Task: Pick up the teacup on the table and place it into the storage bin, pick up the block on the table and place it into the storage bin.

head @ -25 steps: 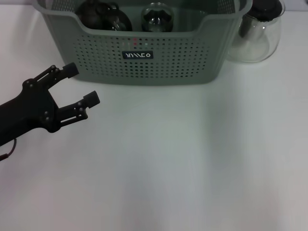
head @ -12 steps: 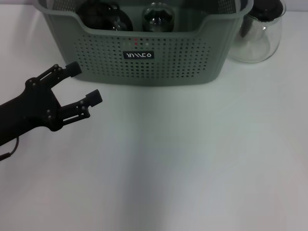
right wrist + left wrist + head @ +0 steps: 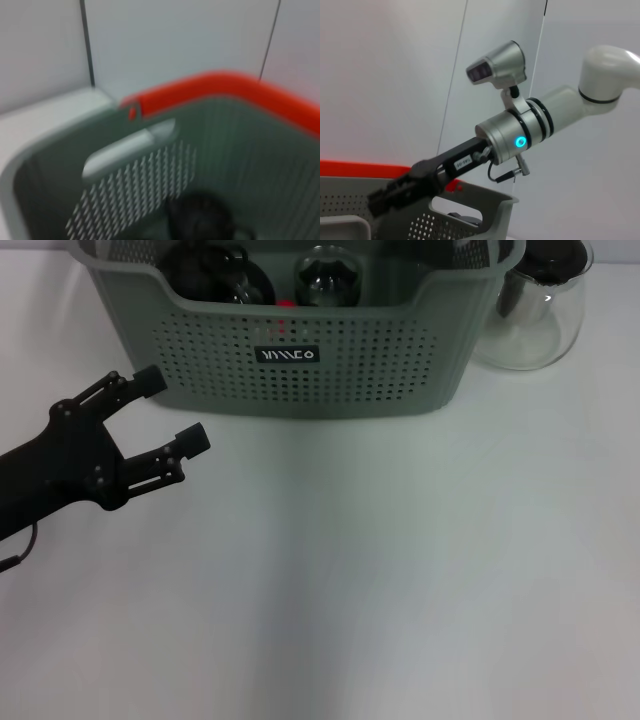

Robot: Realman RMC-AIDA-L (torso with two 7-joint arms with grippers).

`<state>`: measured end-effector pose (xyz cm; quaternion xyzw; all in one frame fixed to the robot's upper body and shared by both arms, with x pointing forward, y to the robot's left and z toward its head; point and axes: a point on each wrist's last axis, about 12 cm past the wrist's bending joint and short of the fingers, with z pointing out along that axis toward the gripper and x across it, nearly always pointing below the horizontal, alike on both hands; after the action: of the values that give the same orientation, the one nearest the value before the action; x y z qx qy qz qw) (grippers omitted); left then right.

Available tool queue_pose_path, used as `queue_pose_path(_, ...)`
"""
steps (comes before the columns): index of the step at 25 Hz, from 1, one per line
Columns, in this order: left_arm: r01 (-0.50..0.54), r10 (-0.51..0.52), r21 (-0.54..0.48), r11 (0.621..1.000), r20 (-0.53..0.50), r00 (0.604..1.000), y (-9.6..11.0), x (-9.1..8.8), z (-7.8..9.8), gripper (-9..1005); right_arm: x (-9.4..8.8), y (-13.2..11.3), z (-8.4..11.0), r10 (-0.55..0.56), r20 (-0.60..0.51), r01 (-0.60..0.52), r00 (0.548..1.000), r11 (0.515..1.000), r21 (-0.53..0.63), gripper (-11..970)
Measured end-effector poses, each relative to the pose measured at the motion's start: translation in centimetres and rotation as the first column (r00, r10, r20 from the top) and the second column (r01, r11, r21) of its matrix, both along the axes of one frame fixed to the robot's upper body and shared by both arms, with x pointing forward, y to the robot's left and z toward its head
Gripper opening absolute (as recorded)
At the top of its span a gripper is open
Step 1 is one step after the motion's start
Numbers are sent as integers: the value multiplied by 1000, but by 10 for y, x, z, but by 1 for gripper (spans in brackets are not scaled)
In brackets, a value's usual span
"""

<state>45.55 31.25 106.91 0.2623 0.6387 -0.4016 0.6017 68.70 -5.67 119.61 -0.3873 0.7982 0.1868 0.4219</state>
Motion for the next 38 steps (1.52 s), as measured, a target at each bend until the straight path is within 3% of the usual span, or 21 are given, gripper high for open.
queue_pose_path(1, -1, 1, -2, 1000, 2, 1000, 0, 0, 0, 917, -3, -6, 6, 2, 28, -3, 1000, 999, 47, 253)
queue_pose_path(3, -6, 6, -11, 1000, 11, 1000, 1, 0, 2, 917, -11, -21, 17, 4, 80, -16, 997, 988, 153, 505)
queue_pose_path(7, -44, 45, -27, 999, 30, 999, 7, -1, 4, 917, -47, -75, 19, 40, 155, -99, 987, 914, 393, 594)
queue_pose_path(11, -61, 62, -26, 998, 32, 998, 13, 1, 8, 917, -104, -147, -19, 100, 280, -234, 955, 833, 501, 682)
queue_pose_path(14, 63, -64, 68, 996, 19, 998, 19, 6, 17, 917, -143, -182, -50, 148, 349, -316, 925, 811, 493, 749)
queue_pose_path(16, 245, -239, 163, 956, -53, 970, 14, 13, 24, 917, -162, -199, -70, 179, 335, -331, 925, 814, 478, 809)
queue_pose_path(17, 245, -239, 163, 956, -53, 970, 14, 13, 24, 917, -171, -206, -80, 201, 302, -329, 932, 819, 470, 839)
queue_pose_path(20, 388, -365, 230, 893, -136, 921, 0, 26, 26, 917, -183, -211, -102, 255, 201, -320, 946, 834, 450, 930)
queue_pose_path(23, 442, -416, 247, 863, -149, 897, -17, 33, 20, 917, -188, -206, -120, 292, 129, -319, 948, 847, 426, 938)
queue_pose_path(28, 451, -441, 256, 855, -98, 892, -37, 32, 8, 917, -188, -195, -135, 324, 92, -332, 942, 843, 423, 945)
queue_pose_path(38, 425, -410, 256, 868, -111, 905, -31, 26, 3, 917, -187, -186, -141, 336, 77, -335, 939, 837, 433, 945)
